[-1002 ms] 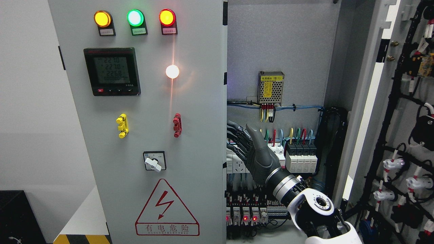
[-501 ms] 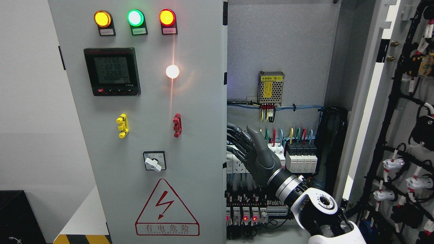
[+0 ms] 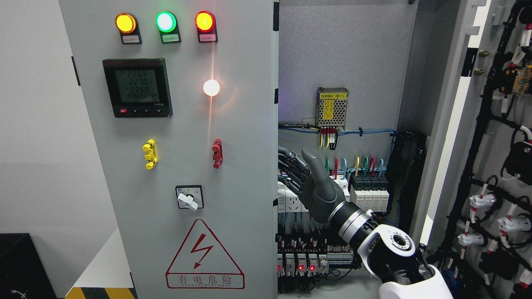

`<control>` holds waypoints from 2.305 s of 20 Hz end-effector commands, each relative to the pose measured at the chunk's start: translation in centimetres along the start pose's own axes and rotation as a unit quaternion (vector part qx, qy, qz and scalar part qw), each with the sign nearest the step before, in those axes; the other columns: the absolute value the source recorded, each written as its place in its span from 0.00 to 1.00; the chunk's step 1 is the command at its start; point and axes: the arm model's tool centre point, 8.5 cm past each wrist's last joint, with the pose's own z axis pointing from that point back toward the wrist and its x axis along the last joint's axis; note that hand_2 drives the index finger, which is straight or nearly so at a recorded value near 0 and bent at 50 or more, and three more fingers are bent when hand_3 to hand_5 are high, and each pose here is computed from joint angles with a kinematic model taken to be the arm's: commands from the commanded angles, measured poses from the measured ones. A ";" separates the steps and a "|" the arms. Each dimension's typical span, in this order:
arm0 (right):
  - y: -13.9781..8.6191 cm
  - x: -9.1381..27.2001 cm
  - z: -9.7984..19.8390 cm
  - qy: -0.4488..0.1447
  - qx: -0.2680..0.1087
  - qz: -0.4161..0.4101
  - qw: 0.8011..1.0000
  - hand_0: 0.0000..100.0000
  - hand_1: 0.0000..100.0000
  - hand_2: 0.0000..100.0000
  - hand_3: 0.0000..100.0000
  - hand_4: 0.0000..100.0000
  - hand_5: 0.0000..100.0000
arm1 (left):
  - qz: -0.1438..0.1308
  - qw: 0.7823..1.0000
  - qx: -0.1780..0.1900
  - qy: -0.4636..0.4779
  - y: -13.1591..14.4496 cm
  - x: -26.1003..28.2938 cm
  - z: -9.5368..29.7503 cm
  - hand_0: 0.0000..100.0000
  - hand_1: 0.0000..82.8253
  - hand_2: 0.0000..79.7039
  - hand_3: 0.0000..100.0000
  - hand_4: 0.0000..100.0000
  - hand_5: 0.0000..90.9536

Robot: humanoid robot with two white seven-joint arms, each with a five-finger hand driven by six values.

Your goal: Open door with both hands

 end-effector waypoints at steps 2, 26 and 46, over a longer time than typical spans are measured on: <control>-0.2 -0.2 -0.2 0.007 0.000 -0.001 1.000 0.19 0.00 0.00 0.00 0.00 0.00 | -0.002 1.000 0.000 0.006 0.0 -0.4 0.0 0.00 0.00 0.00 0.00 0.00 0.00; -0.4 -0.4 -0.9 0.017 0.052 -0.008 0.998 0.19 0.00 0.00 0.00 0.00 0.00 | -0.002 1.000 0.000 0.006 0.0 -0.4 0.0 0.00 0.00 0.00 0.00 0.00 0.00; -0.1 0.4 -1.2 0.013 0.079 -0.003 0.997 0.19 0.00 0.00 0.00 0.00 0.00 | -0.002 1.000 0.000 0.006 0.0 -0.4 0.0 0.00 0.00 0.00 0.00 0.00 0.00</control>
